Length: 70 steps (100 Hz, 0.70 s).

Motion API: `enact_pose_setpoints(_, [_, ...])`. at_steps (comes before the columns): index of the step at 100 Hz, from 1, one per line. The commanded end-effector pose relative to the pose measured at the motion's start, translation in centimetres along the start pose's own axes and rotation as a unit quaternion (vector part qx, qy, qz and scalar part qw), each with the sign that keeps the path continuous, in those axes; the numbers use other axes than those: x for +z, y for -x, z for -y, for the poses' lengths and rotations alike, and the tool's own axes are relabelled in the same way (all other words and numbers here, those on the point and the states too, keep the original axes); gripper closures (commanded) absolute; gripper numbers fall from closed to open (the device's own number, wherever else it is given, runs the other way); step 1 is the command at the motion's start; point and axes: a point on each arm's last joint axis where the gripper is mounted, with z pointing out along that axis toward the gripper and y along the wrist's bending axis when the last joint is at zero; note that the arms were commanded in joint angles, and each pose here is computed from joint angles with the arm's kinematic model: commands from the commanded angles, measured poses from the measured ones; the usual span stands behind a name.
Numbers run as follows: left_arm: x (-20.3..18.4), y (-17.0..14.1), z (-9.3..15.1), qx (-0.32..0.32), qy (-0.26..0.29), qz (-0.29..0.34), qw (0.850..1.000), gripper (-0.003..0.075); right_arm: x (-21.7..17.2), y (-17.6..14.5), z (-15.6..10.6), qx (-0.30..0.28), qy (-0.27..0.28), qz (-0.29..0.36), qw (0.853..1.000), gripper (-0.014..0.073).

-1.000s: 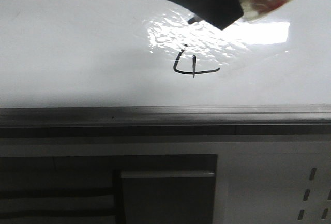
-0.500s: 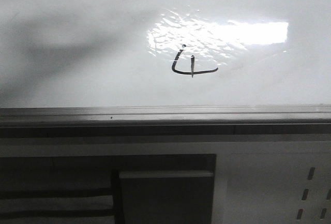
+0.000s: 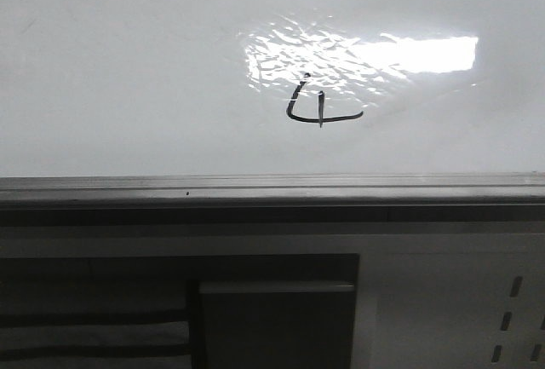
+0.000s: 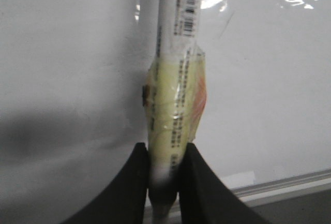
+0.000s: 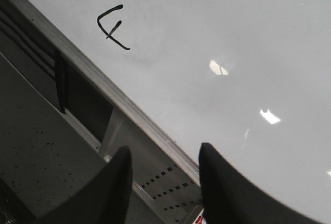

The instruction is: Write number 4 on whiteboard

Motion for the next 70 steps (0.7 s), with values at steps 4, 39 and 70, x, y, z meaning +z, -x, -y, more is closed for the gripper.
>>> enact_pose_setpoints(4, [-0.4,1.8,-0.1,-0.018,0.001,0.076,0.997,0.0741,-0.5,1.0,0.6,0.001,-0.024,0.041,0.999,0.0326])
enact_pose_setpoints(39, [1.9,2.4,-0.4,-0.02,0.009,0.095,0.995,0.0741,-0.5,0.9,0.5,0.001,-0.02,0.033,0.999,0.0326])
enact_pose_setpoints(70, [2.4,2.2,-0.4,-0.019,0.009,0.08,0.997,0.0682,-0.5,0.8,0.3,0.017,-0.012,0.03,0.999,0.0326])
